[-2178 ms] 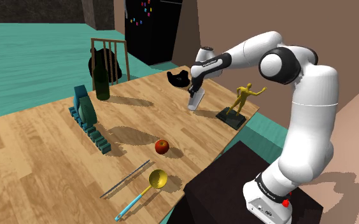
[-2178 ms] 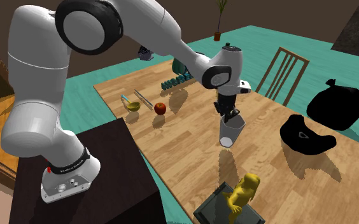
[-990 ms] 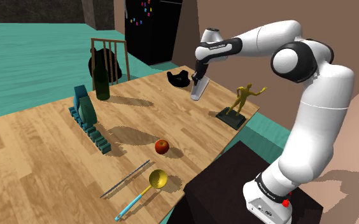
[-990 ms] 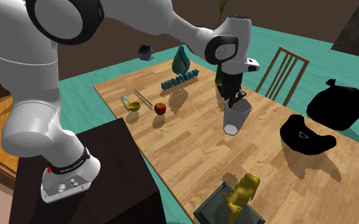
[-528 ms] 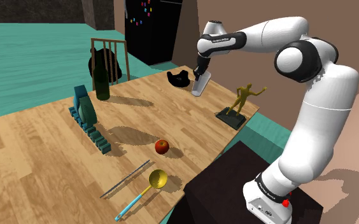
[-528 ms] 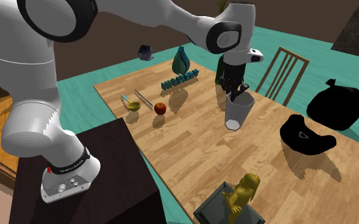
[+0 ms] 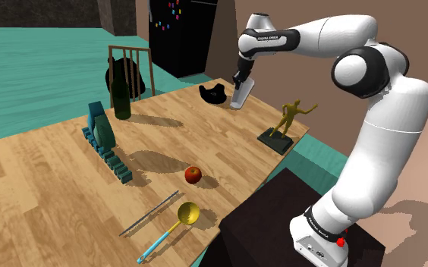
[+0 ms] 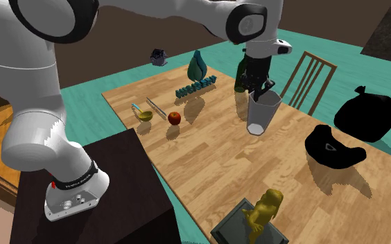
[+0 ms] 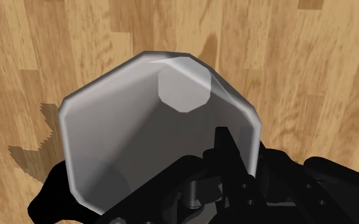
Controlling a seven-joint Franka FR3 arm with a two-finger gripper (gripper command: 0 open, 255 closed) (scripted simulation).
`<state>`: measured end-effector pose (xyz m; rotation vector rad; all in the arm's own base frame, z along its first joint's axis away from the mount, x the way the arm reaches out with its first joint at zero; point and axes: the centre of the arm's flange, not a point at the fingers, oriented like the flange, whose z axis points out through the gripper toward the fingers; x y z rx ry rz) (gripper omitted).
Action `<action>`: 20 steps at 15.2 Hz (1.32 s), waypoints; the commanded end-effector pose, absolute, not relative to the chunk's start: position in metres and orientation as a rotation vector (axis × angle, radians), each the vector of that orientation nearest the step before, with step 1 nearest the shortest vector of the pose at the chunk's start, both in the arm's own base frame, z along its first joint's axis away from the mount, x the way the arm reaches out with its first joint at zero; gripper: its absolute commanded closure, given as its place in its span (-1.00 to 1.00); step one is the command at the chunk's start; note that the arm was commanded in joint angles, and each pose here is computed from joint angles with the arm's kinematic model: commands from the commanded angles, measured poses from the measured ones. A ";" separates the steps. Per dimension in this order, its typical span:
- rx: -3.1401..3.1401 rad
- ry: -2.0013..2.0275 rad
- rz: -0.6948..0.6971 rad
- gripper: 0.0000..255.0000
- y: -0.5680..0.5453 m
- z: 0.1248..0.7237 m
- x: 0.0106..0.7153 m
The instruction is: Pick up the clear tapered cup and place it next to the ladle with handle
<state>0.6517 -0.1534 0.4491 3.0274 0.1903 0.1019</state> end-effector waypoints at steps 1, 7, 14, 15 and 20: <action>3.027 0.190 0.102 1.00 -0.153 0.460 0.653; 3.027 0.190 0.102 1.00 -0.142 0.485 0.646; 3.027 0.190 0.102 1.00 -0.063 0.485 0.597; 3.027 0.190 0.102 1.00 -0.052 0.485 0.590; 3.027 0.190 0.102 1.00 0.004 0.485 0.555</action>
